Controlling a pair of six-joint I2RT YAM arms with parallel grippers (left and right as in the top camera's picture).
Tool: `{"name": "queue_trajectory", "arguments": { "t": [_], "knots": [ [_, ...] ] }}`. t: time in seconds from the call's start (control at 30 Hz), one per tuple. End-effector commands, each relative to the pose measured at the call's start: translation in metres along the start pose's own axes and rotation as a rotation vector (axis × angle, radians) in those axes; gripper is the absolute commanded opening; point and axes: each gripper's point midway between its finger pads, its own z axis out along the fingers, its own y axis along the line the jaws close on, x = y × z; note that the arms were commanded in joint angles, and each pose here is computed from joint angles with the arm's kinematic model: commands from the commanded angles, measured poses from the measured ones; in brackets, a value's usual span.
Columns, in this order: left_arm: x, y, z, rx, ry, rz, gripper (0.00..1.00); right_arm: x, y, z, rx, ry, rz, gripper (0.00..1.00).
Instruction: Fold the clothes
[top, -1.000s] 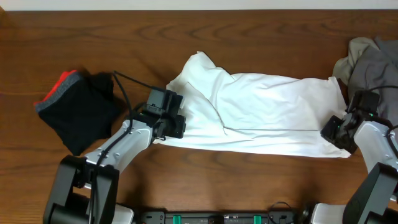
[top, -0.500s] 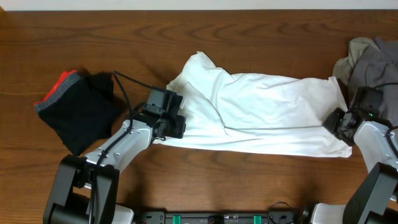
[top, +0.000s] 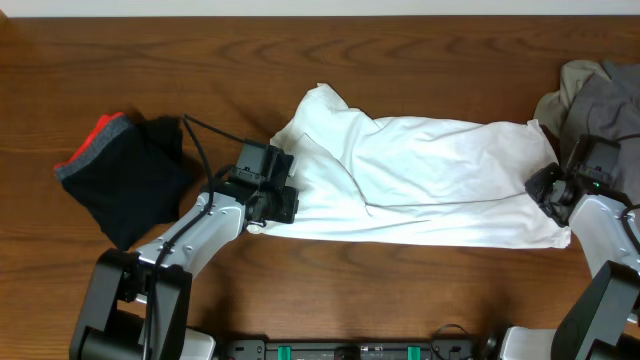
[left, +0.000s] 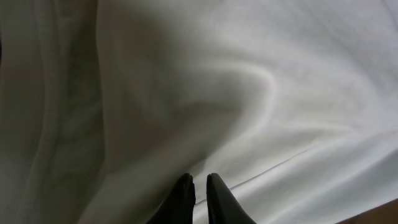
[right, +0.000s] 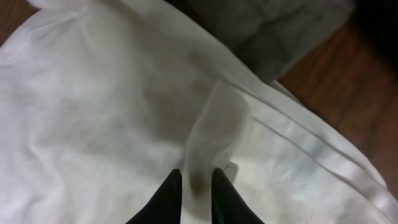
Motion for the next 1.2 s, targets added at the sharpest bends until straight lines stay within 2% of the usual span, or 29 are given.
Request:
{"name": "queue_trajectory", "arguments": {
  "t": [0.0, 0.27, 0.4, 0.57, 0.7, 0.77, 0.93, 1.17],
  "knots": [
    [0.005, -0.001, 0.003, 0.007, 0.017, 0.011, 0.11, 0.008, 0.012, 0.001, -0.083, 0.042, -0.132, 0.15],
    [0.005, -0.001, 0.003, 0.007, 0.017, 0.011, 0.12, 0.027, 0.084, -0.030, -0.419, 0.060, -0.527, 0.17],
    [0.005, -0.001, 0.003, 0.007, 0.017, 0.011, 0.11, 0.047, 0.116, -0.053, -0.491, 0.071, -0.717, 0.17],
    [0.005, -0.001, 0.003, 0.007, 0.017, 0.011, 0.11, 0.111, 0.149, -0.074, -0.604, 0.163, -1.002, 0.15],
    [0.005, -0.001, 0.003, 0.007, 0.017, 0.011, 0.11, 0.162, 0.165, -0.087, -0.656, 0.216, -1.190, 0.21],
    [0.005, -0.001, 0.003, 0.007, 0.017, 0.011, 0.11, 0.183, 0.173, -0.092, -0.655, 0.214, -1.280, 0.21],
    [0.005, -0.001, 0.003, 0.007, 0.017, 0.010, 0.11, 0.219, 0.185, -0.098, -0.692, 0.230, -1.390, 0.20],
    [0.005, -0.001, 0.003, 0.007, 0.018, 0.010, 0.11, 0.265, 0.188, -0.093, -0.718, 0.304, -1.497, 0.24]
  ]
}}
